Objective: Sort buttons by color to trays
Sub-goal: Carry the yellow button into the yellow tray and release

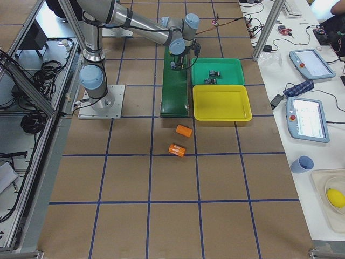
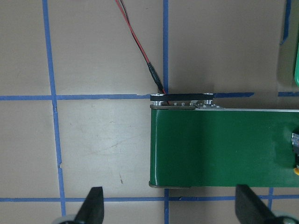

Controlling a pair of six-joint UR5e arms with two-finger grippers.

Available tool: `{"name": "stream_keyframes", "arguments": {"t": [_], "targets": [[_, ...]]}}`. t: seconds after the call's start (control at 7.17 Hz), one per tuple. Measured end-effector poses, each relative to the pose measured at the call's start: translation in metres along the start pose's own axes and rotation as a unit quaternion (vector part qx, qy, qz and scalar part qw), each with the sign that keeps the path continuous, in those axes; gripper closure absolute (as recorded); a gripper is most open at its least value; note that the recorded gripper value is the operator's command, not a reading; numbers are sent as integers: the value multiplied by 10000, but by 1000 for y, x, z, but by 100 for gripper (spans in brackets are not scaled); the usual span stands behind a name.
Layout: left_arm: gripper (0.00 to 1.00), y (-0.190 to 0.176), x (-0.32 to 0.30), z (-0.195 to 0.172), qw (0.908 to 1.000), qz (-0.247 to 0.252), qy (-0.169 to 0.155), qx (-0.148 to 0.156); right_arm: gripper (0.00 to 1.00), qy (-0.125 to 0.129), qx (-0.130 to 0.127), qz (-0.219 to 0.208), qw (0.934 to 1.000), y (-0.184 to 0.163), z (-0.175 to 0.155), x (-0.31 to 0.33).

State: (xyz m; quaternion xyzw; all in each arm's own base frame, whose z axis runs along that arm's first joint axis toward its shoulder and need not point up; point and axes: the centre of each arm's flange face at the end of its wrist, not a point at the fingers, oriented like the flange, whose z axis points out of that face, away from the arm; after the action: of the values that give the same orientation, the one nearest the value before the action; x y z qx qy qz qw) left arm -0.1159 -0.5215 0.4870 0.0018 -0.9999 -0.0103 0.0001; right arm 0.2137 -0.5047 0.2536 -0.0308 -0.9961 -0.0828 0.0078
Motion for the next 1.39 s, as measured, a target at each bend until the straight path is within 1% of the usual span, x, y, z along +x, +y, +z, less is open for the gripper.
{"name": "stream_keyframes", "arguments": {"t": [0.14, 0.28, 0.42, 0.56, 0.7, 0.84, 0.98, 1.12, 1.26, 1.39], "targets": [[0, 0, 0, 0, 10000, 0, 2, 7, 100, 128, 250, 44, 9996, -4, -21, 11], [0, -1, 0, -1, 10000, 0, 6, 11, 100, 213, 579, 112, 9980, -14, -50, 27], [0, -1, 0, -1, 10000, 0, 11, 12, 100, 321, 851, 109, 9958, -31, -75, 54], [0, -1, 0, -1, 10000, 0, 13, 12, 100, 478, 991, -15, 9939, -53, -87, 90], [0, -2, 0, -1, 10000, 0, 16, 16, 100, 603, 1127, -178, 9916, -79, -84, 129], [0, -2, 0, -1, 10000, 0, 19, 17, 100, 713, 1334, -346, 9879, -109, -66, 166], [0, -4, 0, -1, 10000, 0, 23, 14, 100, 800, 1471, -439, 9849, -133, -44, 200], [0, -6, 0, 0, 10000, -1, 23, 9, 96, 847, 1528, -454, 9836, -146, -27, 223], [0, -6, 0, 1, 10000, -5, 19, 3, 79, 895, 1532, -444, 9831, -152, -18, 235], [0, -5, 0, 0, 10000, -9, 16, 2, 25, 980, 1492, -414, 9831, -154, -13, 243]]}}
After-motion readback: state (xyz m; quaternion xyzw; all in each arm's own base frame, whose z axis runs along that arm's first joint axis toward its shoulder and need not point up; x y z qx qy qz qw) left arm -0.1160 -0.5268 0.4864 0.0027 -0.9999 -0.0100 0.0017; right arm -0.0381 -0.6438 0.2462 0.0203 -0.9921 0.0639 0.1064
